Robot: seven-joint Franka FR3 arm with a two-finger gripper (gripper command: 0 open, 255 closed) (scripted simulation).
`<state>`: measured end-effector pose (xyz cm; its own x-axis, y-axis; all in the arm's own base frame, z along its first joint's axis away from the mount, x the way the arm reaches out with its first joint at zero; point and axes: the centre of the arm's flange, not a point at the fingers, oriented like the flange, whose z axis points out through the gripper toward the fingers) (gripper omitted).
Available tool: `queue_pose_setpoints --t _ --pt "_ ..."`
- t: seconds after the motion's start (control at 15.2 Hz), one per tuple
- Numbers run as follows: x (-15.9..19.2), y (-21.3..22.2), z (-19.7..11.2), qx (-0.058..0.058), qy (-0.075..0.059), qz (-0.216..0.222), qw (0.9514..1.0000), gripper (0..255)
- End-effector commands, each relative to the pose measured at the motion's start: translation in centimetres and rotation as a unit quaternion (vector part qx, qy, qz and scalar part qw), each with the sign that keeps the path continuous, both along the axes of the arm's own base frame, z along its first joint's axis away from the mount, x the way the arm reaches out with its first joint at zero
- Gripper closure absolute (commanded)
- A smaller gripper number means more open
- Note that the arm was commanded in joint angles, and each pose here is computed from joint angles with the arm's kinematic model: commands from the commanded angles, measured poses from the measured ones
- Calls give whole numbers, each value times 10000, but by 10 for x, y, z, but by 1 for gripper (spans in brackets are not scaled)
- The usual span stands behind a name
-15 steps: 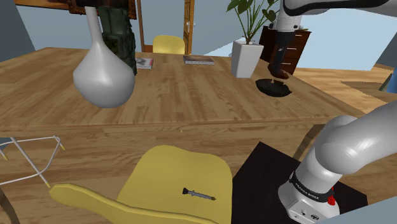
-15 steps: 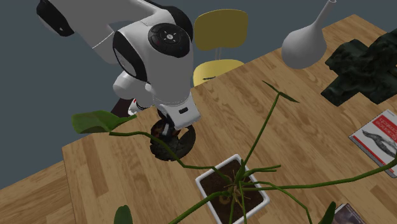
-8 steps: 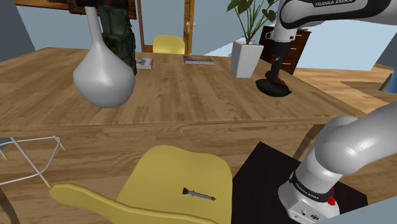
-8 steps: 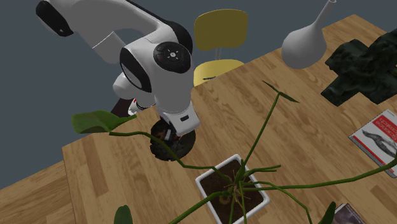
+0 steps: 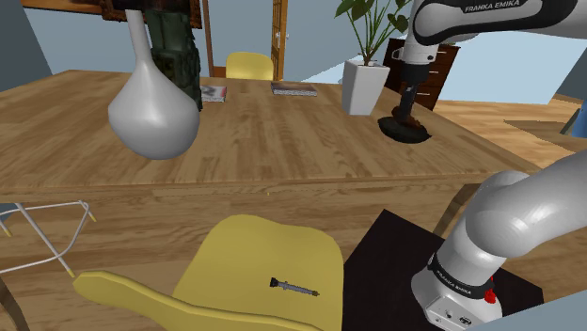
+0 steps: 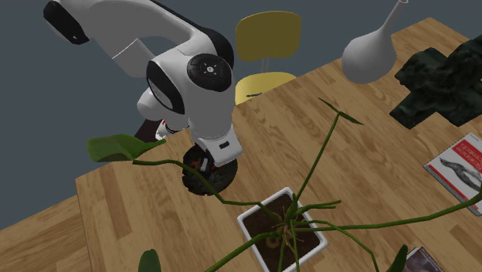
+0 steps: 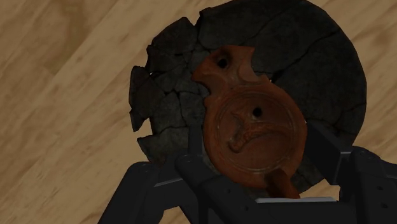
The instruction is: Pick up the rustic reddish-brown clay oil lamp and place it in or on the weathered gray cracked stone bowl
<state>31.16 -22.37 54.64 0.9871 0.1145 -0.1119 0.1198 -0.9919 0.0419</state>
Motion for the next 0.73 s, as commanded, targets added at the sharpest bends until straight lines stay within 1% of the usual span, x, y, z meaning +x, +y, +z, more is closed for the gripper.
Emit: queue_pose_setpoints --t 0.0,0.33,0.59,0.66 --pt "0 0 0 0 -1 0 10000 0" --pt "0 0 0 0 -1 0 10000 0" --pt "5 3 50 0 -1 0 10000 0" --pt "5 3 50 0 -1 0 10000 0"
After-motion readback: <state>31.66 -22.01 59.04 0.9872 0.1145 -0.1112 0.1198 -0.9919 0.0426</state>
